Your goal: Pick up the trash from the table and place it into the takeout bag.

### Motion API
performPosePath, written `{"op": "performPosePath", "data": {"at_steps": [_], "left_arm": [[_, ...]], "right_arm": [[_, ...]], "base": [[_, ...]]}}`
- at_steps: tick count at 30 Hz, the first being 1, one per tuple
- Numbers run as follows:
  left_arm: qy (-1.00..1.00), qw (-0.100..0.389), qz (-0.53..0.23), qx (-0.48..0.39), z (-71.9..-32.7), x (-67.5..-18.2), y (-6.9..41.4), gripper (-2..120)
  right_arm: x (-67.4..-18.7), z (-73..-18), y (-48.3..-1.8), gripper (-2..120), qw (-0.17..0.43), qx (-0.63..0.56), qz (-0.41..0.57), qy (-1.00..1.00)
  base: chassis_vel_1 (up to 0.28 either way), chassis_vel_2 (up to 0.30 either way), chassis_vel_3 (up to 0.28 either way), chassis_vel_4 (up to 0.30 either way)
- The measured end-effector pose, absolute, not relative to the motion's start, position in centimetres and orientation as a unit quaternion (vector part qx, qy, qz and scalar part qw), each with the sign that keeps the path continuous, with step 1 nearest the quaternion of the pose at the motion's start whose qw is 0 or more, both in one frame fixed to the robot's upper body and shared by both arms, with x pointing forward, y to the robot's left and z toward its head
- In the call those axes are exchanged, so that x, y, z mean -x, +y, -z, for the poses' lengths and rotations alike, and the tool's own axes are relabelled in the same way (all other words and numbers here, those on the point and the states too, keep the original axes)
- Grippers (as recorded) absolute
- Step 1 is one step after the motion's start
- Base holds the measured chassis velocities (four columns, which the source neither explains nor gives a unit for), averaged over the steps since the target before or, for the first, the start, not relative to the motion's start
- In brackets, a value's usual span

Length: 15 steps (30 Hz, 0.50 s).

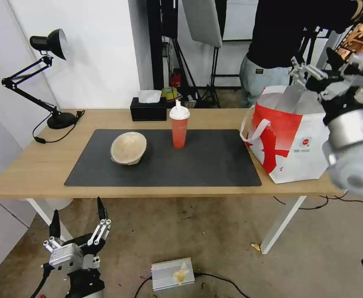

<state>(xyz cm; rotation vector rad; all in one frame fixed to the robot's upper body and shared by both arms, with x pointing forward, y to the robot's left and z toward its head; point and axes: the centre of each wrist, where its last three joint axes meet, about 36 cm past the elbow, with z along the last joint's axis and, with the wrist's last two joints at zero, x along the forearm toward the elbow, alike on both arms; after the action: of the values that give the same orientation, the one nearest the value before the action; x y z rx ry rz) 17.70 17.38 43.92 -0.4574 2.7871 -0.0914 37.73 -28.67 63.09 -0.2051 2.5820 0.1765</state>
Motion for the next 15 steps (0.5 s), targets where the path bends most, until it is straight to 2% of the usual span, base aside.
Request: {"op": "performPosePath", "data": {"at_steps": [7, 15], "left_arm": [[0.972, 0.158, 0.032, 0.169, -44.1, -17.7, 17.5, 100], [0.971, 0.161, 0.034, 0.171, -43.9, -18.0, 17.6, 100]], "right_arm": [[-35.0, -59.4, -26.1, 100, 0.275, 0.070, -0.055, 0.957], [-30.9, -55.0, -24.4, 100, 0.231, 0.065, -0.057, 0.969]], "base": [[0.000, 0.000, 0.000, 0.000], [0.000, 0.000, 0.000, 0.000]]}}
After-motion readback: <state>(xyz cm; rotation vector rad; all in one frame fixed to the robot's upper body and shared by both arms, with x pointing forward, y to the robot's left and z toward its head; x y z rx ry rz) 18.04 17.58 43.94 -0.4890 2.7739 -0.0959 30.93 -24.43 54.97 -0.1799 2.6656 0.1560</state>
